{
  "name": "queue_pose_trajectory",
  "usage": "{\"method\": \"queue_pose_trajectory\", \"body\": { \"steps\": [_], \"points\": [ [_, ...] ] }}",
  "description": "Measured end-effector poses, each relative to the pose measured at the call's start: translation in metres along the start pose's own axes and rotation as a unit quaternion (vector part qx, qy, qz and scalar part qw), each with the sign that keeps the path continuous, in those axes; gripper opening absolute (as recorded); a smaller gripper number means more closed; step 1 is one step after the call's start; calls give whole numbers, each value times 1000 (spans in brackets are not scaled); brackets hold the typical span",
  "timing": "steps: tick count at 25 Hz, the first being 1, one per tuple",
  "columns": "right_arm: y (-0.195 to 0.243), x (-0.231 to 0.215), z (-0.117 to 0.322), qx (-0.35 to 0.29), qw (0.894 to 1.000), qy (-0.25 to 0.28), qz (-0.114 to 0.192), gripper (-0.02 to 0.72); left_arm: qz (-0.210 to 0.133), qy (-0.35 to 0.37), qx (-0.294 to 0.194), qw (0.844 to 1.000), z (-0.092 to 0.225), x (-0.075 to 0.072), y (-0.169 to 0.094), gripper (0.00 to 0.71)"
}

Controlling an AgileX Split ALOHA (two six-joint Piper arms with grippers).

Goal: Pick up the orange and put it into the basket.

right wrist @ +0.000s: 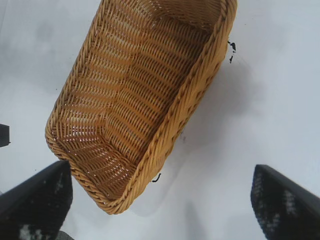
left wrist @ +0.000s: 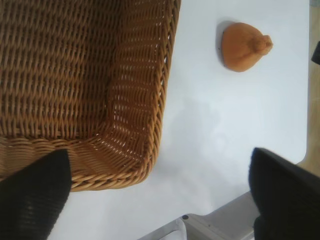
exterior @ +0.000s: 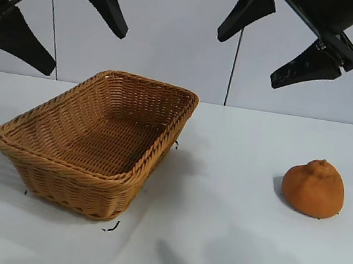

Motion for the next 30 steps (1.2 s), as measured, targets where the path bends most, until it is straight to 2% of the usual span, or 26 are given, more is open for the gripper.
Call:
{"method": "queue_pose_trajectory", "body": {
  "steps": [17, 26, 30],
  "points": [
    [0, 0, 0, -1, 1000, 0, 1, 696, 0, 0, 0, 1000, 0, 0, 0, 692],
    [0, 0, 0, -1, 1000, -1, 2, 696, 1, 0, -28, 1000, -8, 0, 0, 692],
    [0, -1, -1, -3, 1000, -1, 3, 696, 1, 0, -23, 1000, -6, 0, 0, 692]
  ]
}}
Point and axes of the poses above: a point on each arm's last joint axis where the gripper is mounted, y pointing out along that axis toward the gripper, x along the wrist's bending axis when the last joint is at zero, z = x × y, the point moved 5 cm from there along y, pointing out along that axis toward the gripper, and after that the axes turned 5 degrees about -y, right-handed, at the moved point
